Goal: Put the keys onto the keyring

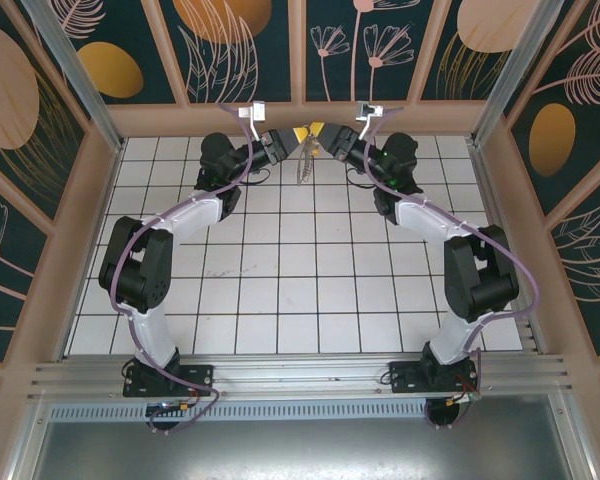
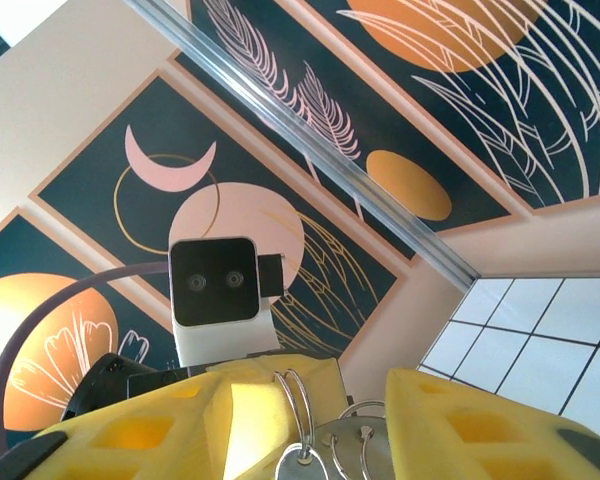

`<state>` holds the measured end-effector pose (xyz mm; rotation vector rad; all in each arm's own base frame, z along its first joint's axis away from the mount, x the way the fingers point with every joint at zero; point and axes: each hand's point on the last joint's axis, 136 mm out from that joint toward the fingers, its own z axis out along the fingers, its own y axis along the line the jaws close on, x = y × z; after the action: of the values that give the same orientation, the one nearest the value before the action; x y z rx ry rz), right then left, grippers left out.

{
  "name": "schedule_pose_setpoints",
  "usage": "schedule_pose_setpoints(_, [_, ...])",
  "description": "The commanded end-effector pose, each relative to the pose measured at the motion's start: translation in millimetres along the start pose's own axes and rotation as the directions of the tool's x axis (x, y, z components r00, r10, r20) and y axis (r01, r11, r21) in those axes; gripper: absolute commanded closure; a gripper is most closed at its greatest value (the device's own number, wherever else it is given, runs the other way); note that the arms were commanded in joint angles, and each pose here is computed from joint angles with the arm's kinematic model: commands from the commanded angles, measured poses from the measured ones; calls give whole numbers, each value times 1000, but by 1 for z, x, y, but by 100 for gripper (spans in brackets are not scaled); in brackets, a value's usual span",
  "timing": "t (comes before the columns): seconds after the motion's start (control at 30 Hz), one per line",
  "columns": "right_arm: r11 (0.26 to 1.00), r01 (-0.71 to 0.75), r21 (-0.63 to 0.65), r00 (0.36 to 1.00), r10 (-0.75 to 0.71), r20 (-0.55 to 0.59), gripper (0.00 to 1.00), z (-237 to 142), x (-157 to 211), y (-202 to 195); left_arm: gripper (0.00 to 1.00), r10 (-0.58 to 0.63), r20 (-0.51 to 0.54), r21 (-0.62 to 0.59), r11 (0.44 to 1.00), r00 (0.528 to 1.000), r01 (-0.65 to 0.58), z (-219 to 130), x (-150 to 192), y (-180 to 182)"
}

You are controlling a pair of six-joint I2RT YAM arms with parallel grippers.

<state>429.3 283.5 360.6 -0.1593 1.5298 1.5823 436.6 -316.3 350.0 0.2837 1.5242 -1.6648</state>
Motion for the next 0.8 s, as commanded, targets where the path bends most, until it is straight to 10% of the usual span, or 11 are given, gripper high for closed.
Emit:
schedule_pose_setpoints(0.0, [995,50,-85,999,-50,8,60,7,-7,24,100,31,19,37,999,999,-32,0,-5,-12])
schedule_pose_setpoints(0.77, [990,61,-128,996,-68,-51,92,10,6,30,100,29,11,35,999,1000,-30,3,-4,-9])
